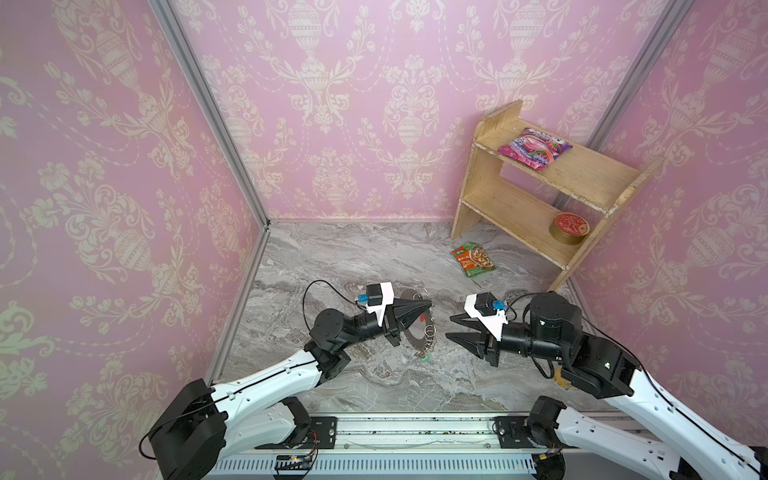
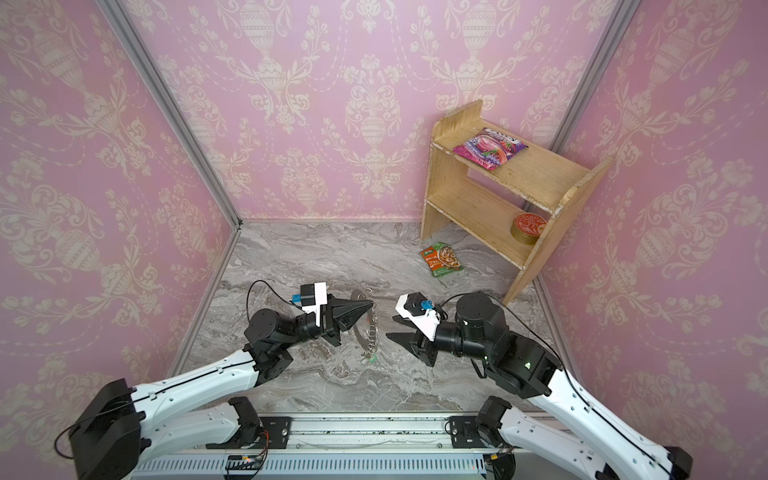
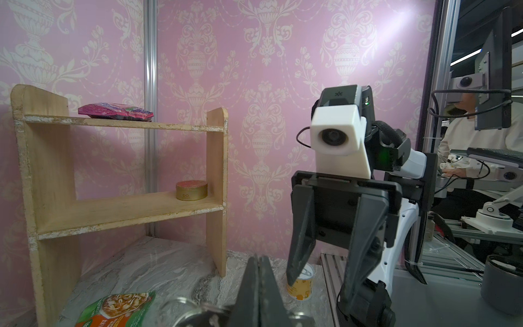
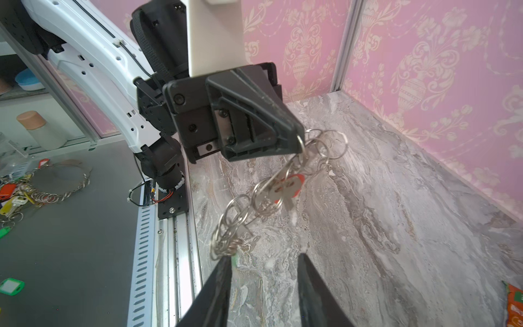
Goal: Put the keys on the keyring
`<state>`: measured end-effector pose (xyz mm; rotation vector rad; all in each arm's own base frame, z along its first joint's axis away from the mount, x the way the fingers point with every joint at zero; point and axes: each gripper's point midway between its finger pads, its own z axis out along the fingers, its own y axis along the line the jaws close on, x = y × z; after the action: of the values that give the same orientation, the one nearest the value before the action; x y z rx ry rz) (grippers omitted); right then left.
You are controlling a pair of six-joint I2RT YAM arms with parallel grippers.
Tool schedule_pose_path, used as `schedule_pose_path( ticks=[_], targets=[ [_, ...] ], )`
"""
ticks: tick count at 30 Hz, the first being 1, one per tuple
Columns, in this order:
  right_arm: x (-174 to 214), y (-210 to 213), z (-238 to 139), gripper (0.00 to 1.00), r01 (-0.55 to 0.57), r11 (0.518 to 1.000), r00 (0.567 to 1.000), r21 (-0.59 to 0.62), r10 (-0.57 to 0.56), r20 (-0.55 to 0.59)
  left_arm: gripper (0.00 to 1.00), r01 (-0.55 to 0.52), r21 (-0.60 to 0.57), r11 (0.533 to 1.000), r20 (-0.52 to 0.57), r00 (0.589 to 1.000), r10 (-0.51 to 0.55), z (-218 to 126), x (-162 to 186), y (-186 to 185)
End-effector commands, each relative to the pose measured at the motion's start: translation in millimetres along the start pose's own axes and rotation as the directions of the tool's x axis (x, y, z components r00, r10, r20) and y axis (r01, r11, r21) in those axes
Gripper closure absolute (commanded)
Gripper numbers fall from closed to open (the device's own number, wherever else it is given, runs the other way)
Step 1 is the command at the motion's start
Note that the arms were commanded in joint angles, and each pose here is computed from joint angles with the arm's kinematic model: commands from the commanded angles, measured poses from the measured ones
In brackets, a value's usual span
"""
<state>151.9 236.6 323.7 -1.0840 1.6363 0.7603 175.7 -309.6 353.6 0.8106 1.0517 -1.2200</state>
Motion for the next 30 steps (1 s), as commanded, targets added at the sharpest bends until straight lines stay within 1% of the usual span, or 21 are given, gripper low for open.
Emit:
schedule_pose_path(
  ticks=[1, 3, 6, 12, 20, 30],
  targets=[
    [-16, -3, -7, 0.66, 0.032, 0.999, 0.999, 0.012, -0.033, 0.043, 1.0, -0.008, 0.075, 0.997, 0.033, 0.999, 0.005, 3, -14, -11],
    [-20, -5, -5, 0.72, 0.033, 0.999, 0.998, 0.011, -0.034, 0.059, 1.0, 0.002, 0.096, 0.995, 0.03, 1.0, -0.005, 5, -13, -14],
    [-25, -7, -2, 0.77, 0.034, 0.999, 0.997, 0.004, -0.035, 0.073, 1.0, 0.009, 0.121, 0.993, 0.028, 1.0, -0.012, 6, -14, -17],
    [-29, -9, 3, 0.83, 0.033, 0.999, 0.996, -0.01, -0.032, 0.08, 1.0, 0.021, 0.144, 0.989, 0.024, 0.999, -0.025, 7, -16, -21],
    [-29, -2, 9, 0.84, 0.018, 0.997, 0.996, -0.07, -0.012, 0.087, 1.0, 0.024, 0.161, 0.987, 0.025, 0.999, -0.028, 9, -17, -23],
    [-28, 1, 14, 0.91, 0.005, 0.995, 0.996, -0.099, 0.004, 0.089, 1.0, 0.038, 0.189, 0.981, 0.025, 0.999, -0.043, 12, -19, -25]
  ],
)
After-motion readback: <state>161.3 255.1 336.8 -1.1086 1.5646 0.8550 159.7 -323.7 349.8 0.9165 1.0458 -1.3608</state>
